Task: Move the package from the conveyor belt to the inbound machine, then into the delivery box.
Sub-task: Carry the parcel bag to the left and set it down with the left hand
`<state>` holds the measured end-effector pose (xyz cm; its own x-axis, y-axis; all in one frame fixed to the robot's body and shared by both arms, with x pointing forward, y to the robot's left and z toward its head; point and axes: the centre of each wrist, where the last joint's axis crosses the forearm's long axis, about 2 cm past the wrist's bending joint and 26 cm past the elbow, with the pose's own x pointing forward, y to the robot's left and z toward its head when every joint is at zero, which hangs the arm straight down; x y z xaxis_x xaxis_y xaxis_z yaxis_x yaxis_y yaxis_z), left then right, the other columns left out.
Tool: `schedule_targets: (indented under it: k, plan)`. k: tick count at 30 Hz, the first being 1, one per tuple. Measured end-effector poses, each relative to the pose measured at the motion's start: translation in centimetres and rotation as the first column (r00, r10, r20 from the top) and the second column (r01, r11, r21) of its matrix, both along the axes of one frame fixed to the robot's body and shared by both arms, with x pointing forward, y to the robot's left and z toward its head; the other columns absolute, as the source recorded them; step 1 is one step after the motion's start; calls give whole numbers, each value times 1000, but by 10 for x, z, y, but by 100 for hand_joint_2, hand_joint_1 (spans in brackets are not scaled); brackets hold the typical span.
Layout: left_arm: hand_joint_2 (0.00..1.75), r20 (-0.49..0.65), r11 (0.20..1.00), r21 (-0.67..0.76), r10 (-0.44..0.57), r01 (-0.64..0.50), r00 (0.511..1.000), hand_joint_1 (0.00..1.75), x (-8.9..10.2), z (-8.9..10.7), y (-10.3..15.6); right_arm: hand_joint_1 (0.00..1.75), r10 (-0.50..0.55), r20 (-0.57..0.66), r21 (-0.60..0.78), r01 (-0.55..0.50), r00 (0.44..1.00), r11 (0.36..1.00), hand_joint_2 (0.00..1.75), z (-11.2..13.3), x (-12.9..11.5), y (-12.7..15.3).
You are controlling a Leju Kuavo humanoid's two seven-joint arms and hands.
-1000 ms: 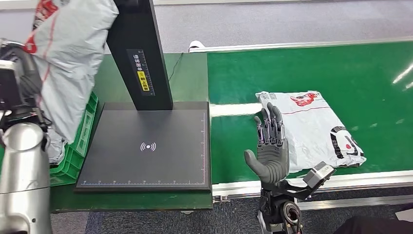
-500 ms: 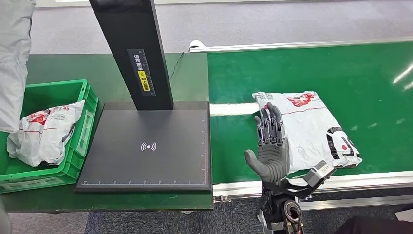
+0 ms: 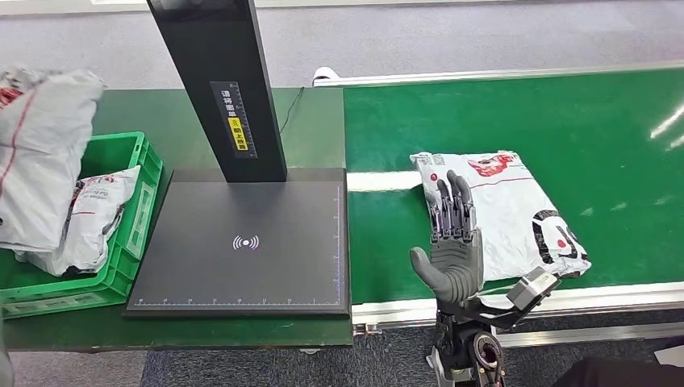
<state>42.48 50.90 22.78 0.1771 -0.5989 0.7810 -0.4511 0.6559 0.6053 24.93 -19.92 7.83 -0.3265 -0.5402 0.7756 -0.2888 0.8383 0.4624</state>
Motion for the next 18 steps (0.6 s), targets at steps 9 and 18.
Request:
schedule_targets:
  k: [9,18]
  plan:
    - [175,-245,986,29,-154,166,957,175,-32,-91,-36,0,-15,-18,9,15,1000,1000,175,-4,-5,-2]
    - [175,-298,980,18,-186,200,936,175,-39,-107,-48,0,-20,-9,20,20,1000,1000,175,-1,-1,-1]
